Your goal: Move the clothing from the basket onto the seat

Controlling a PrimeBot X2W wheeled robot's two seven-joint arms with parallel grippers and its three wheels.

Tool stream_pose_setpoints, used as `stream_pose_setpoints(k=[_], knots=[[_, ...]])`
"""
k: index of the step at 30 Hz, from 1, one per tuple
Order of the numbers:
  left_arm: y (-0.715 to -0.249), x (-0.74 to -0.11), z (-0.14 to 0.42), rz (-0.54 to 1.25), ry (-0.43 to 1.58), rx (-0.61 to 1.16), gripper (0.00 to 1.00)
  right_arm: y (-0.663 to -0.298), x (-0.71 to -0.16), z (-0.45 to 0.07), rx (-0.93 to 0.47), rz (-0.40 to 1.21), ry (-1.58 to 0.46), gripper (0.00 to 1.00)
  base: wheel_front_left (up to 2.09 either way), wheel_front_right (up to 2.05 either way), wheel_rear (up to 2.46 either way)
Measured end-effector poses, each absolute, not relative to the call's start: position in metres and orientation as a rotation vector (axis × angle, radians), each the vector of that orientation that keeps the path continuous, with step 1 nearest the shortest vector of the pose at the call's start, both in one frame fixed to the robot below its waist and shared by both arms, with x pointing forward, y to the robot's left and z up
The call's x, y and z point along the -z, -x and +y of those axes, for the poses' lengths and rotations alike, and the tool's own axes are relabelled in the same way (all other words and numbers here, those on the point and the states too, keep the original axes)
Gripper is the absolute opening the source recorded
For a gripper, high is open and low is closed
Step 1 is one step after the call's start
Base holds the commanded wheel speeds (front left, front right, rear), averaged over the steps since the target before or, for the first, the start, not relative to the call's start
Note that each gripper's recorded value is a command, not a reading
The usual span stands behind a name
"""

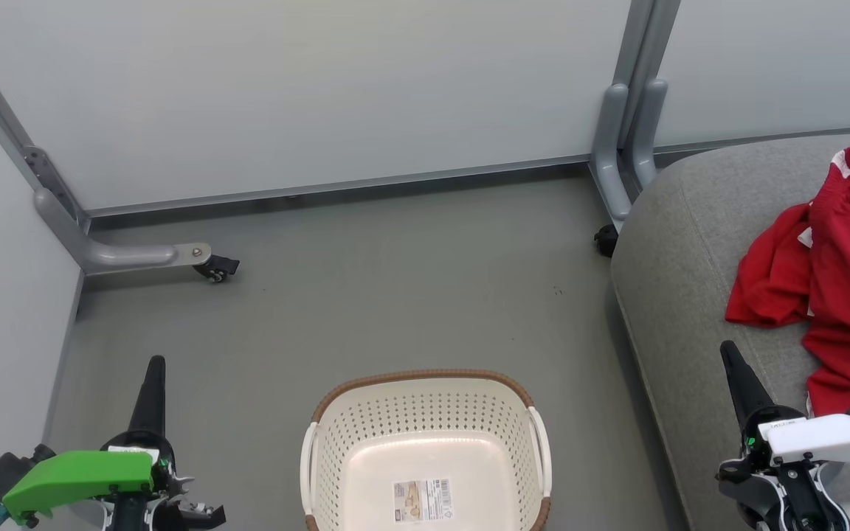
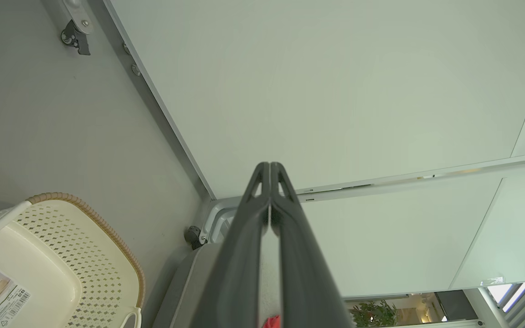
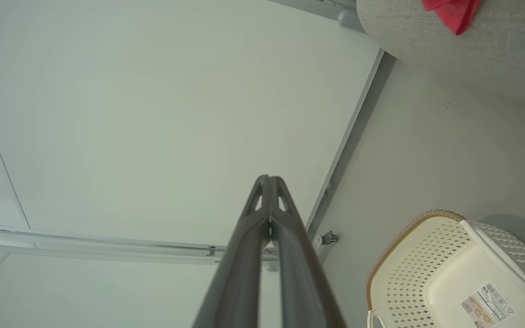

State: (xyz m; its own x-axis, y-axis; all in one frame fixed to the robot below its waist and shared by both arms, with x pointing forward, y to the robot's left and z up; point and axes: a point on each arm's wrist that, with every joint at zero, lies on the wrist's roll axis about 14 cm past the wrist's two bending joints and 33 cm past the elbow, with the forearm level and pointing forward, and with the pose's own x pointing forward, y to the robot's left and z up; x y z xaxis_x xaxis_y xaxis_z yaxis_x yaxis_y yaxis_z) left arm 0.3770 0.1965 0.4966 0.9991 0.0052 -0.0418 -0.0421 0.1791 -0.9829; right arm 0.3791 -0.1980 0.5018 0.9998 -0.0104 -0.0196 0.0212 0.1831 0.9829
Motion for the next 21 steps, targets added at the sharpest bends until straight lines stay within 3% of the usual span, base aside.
stream_pose_setpoints(k=[21], knots=[[-0.3856, -0.5024, 0.1992, 0.016, 1.54, -0.015, 0.0, -0.386, -0.504, -0.1993, 0.01, 0.008, -1.54, 0.0, 0.0, 0.0, 0.0]])
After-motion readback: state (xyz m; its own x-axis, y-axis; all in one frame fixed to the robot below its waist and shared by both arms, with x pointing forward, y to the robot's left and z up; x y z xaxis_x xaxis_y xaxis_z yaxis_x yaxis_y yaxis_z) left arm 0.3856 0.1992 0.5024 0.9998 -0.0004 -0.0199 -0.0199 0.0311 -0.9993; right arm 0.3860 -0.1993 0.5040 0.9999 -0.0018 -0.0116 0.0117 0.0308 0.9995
